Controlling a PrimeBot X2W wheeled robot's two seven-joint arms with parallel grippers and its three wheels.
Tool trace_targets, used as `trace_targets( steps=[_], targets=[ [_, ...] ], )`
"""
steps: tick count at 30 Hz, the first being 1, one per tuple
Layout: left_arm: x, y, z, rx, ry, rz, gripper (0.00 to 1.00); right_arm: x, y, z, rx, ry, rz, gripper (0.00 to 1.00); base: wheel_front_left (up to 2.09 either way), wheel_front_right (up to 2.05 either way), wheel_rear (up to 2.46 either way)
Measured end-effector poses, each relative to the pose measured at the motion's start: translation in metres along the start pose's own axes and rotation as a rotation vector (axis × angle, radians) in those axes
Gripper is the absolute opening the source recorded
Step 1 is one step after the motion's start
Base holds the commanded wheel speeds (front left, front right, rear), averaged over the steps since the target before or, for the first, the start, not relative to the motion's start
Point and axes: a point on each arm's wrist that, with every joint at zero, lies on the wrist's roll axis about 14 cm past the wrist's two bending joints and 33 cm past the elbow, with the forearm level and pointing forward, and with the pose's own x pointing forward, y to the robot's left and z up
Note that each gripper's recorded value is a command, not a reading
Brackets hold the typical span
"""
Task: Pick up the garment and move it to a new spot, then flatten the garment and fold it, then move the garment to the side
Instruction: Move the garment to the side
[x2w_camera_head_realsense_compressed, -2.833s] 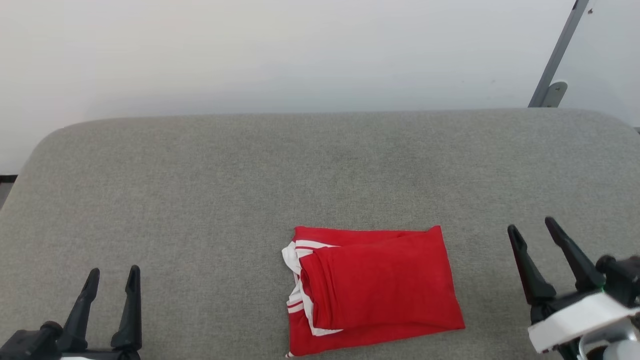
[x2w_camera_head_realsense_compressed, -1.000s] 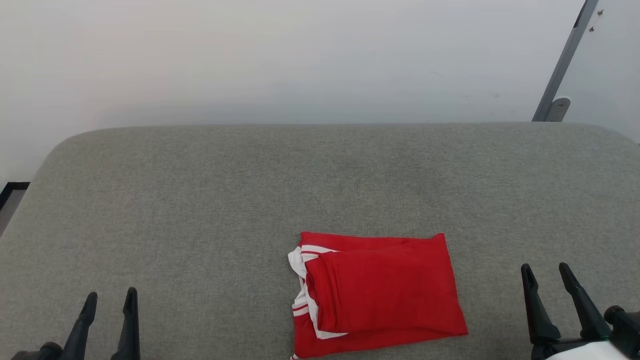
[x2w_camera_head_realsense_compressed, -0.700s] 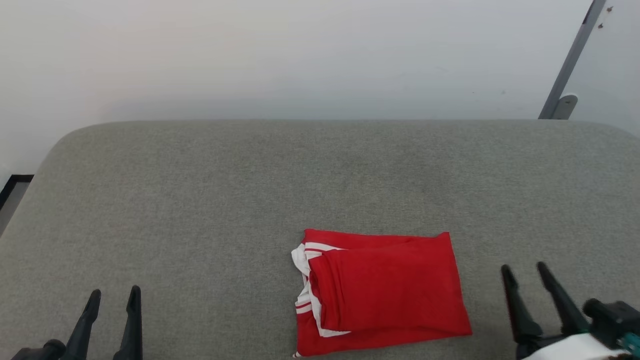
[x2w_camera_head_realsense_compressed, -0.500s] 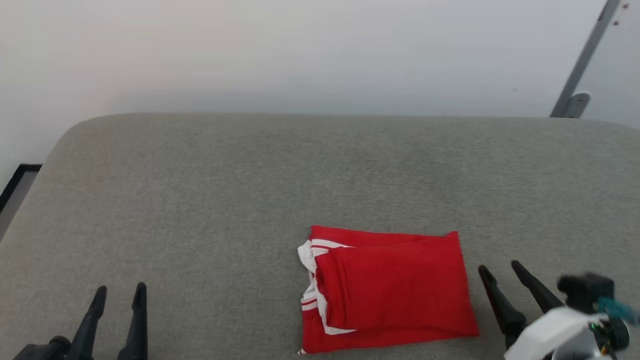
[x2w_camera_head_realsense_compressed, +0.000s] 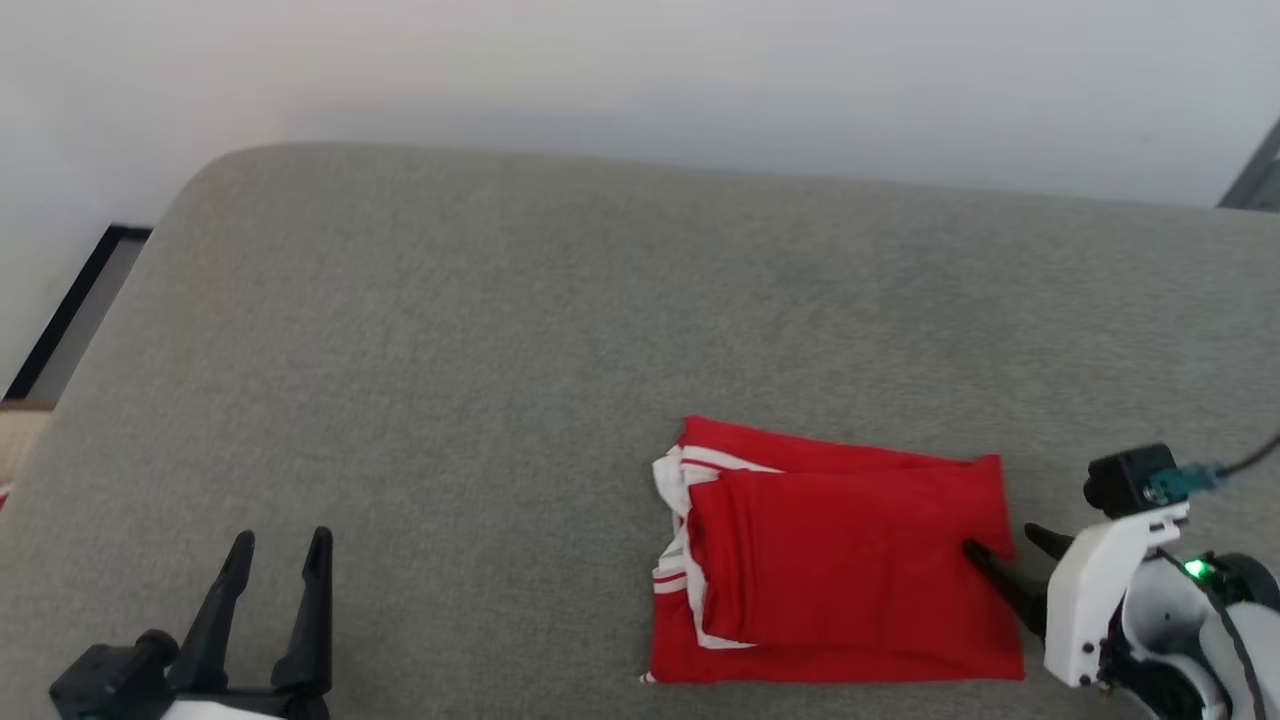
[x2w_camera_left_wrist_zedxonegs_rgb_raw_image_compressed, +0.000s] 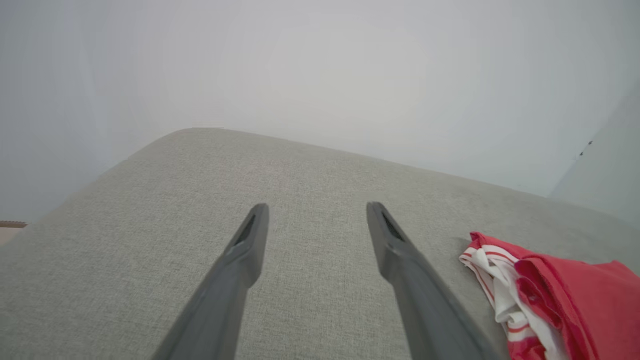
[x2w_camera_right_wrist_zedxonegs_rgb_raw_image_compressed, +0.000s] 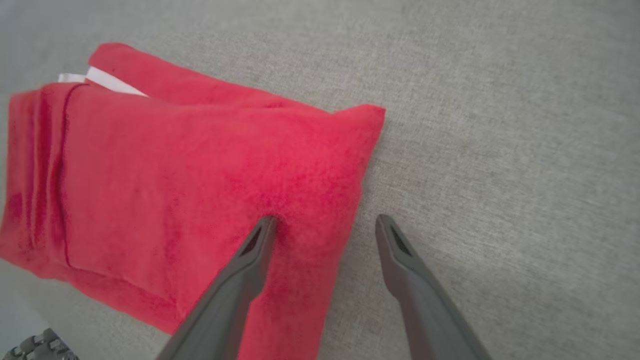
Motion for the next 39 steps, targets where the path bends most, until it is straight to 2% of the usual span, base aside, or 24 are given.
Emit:
trace_targets(
  steps=[12,13,14,15,22,26,31,39],
  targets=[
    [0.016,0.005,-0.012,-0.012,0.041,0.023,1.00,0.039,0.005,-0.041,-0.018,0.420,0.050,1.00,0.00,0.00,0.00],
    [0.017,0.005,-0.012,-0.012,0.041,0.023,1.00,0.040,0.006,-0.042,-0.020,0.440,0.053,0.71,0.00,0.00,0.00],
    [0.019,0.005,-0.012,-0.014,0.042,0.023,1.00,0.041,0.007,-0.043,-0.016,0.457,0.057,0.17,0.00,0.00,0.00],
    [0.020,0.005,-0.013,-0.020,0.044,0.024,1.00,0.042,0.008,-0.043,-0.023,0.464,0.062,0.00,0.00,0.00,0.00],
    [0.034,0.004,-0.010,-0.053,0.032,0.017,1.00,0.043,0.016,-0.030,0.007,0.425,0.100,0.00,0.00,0.00,0.00],
    [0.048,-0.001,-0.005,-0.050,0.017,-0.013,1.00,0.039,0.011,-0.014,-0.011,0.379,0.095,0.00,0.00,0.00,0.00],
    [0.069,-0.014,-0.001,-0.054,0.001,-0.064,1.00,0.032,-0.009,0.015,-0.031,0.295,0.046,0.00,0.00,0.00,0.00],
    [0.108,-0.053,-0.002,-0.042,-0.008,-0.203,1.00,0.010,-0.064,0.053,-0.036,0.178,-0.099,0.00,0.00,0.00,0.00]
  ],
)
